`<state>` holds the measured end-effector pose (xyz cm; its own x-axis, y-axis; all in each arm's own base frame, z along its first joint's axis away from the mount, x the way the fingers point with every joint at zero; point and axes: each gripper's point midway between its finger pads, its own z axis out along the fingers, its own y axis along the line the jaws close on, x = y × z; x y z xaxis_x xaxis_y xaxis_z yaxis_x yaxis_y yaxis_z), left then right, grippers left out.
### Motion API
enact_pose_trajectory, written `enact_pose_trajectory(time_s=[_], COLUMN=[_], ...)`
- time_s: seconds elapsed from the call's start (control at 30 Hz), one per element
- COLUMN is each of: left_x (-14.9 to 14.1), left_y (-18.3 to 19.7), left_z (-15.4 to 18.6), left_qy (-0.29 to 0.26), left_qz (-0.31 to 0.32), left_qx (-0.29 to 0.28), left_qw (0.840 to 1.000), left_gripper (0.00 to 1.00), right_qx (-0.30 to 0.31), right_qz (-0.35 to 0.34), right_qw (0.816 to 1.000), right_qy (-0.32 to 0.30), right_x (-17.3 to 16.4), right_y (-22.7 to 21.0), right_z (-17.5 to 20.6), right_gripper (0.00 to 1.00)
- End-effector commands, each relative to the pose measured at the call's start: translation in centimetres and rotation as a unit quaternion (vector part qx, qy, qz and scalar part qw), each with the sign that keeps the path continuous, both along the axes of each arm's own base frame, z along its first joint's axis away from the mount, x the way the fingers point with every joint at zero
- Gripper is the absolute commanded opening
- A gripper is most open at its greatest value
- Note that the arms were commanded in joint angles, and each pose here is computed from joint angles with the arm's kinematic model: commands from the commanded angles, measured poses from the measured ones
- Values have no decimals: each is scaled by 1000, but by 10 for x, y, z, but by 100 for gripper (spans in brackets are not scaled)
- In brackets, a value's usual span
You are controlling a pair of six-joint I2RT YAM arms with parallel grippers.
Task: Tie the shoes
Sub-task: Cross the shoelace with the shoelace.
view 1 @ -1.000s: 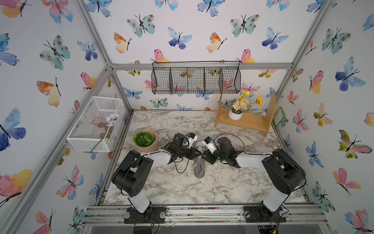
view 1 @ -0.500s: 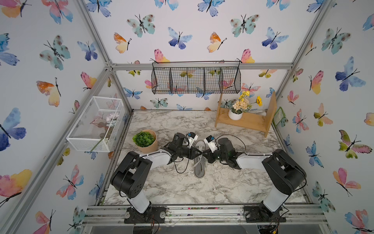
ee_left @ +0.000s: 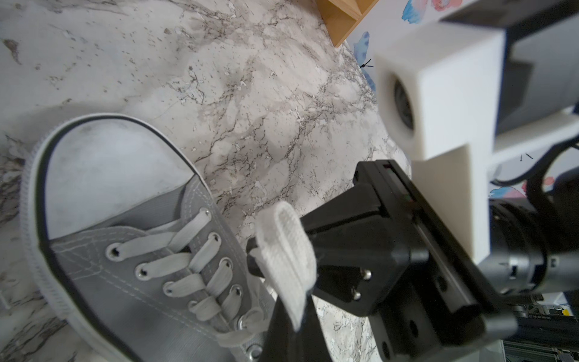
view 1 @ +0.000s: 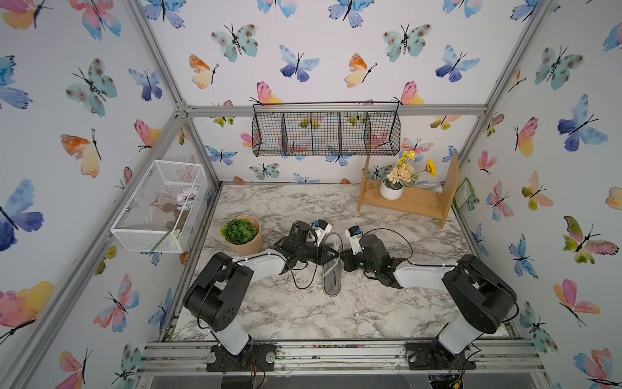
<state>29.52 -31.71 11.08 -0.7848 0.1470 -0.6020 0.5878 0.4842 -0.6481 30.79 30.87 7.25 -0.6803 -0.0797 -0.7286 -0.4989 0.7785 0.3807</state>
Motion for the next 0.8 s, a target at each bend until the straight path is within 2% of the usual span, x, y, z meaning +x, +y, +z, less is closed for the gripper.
enact_pose_trajectory(time_s=[0.0,0.17,0.43,0.77], left_x=[-1,4,10,9], left_y=[-7,-6,4,3], left_z=[12,8,1,2], left_qy=[-9,-13,-19,-24], left_qz=[-6,-1,-9,-27], left_qx=[-17,-6,13,18], left_qw=[1000,1000,1000,999], left_gripper=[0,0,0,0], right_qx=[-39,-32,-62,-86], right_qz=[-51,-25,41,96], right_qw=[998,999,997,991], right_qy=[9,8,-23,-28], right_x=[5,-4,-20,-39], right_y=[-11,-5,-8,-13], right_z=[-17,-19,-10,-7], right_gripper=[6,15,34,48])
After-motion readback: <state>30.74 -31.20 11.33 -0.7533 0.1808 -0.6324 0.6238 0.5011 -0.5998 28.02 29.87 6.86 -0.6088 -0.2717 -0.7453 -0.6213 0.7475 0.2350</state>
